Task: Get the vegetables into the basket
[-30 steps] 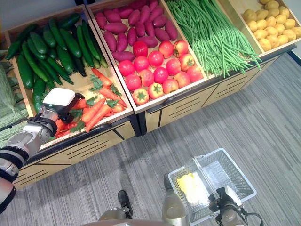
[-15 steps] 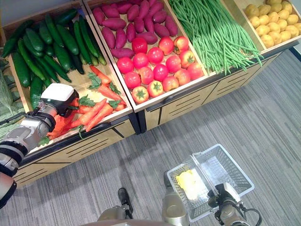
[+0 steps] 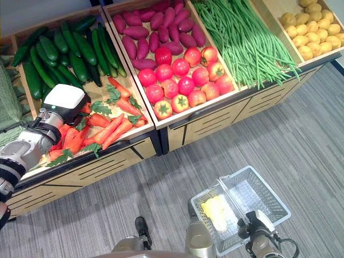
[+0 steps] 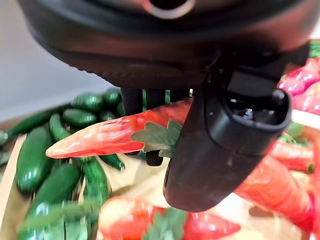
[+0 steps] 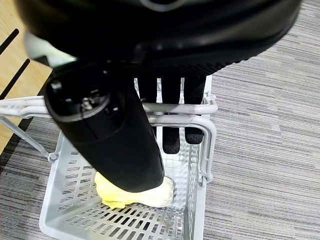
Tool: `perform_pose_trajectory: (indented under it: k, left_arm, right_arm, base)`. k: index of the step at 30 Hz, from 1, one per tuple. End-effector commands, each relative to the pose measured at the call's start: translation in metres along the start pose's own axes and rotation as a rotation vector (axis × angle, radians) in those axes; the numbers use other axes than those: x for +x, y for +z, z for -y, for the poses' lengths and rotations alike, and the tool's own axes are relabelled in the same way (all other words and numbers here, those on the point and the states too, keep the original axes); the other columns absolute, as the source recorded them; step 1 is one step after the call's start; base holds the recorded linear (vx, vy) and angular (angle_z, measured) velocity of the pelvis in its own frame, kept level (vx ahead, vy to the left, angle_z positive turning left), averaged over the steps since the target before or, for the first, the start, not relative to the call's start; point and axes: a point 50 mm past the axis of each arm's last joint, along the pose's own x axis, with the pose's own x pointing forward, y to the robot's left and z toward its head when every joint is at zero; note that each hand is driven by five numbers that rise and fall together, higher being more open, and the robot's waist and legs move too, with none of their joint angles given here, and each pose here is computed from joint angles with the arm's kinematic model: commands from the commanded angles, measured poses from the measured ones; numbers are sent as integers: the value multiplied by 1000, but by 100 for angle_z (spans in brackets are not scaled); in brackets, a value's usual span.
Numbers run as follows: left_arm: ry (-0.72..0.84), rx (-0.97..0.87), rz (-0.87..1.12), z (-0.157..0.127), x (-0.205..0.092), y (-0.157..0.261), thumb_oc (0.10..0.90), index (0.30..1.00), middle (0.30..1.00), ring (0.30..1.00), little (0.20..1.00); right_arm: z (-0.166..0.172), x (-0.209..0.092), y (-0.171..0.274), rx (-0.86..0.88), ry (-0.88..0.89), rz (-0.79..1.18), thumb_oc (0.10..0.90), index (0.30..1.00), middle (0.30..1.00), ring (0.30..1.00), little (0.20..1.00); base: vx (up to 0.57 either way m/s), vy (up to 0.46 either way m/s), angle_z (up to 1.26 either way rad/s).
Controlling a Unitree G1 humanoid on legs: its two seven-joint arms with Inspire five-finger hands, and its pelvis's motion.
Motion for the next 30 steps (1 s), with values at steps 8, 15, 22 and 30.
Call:
perform_pose_trajectory:
  k: [8,15,22,30]
  left_arm:
    - [324,-160,-32,-65,-10,-27,400,300,300,300,300]
    - [359,-354,35,-67,-18,-14,400,300,300,300,300]
    - [352,-360,138,-79,-20,1,400,300,300,300,300]
    - [313,-275,158,-82,-18,0,400,300,300,300,300]
  right_arm:
    - [8,-9,-38,-43,-25,-90,400,300,300,300,300]
    - [5,-9,-37,-35,-13,-78,400,300,300,300,300]
    - [3,-12,-43,-33,-4,-99,400,300,300,300,300]
    - [2,-13,-46,-34,-1,-112,400,300,300,300,300]
  base:
    - [-2,9,4]
    - [1,2,0]
    - [0,0,0]
    - [0,0,0]
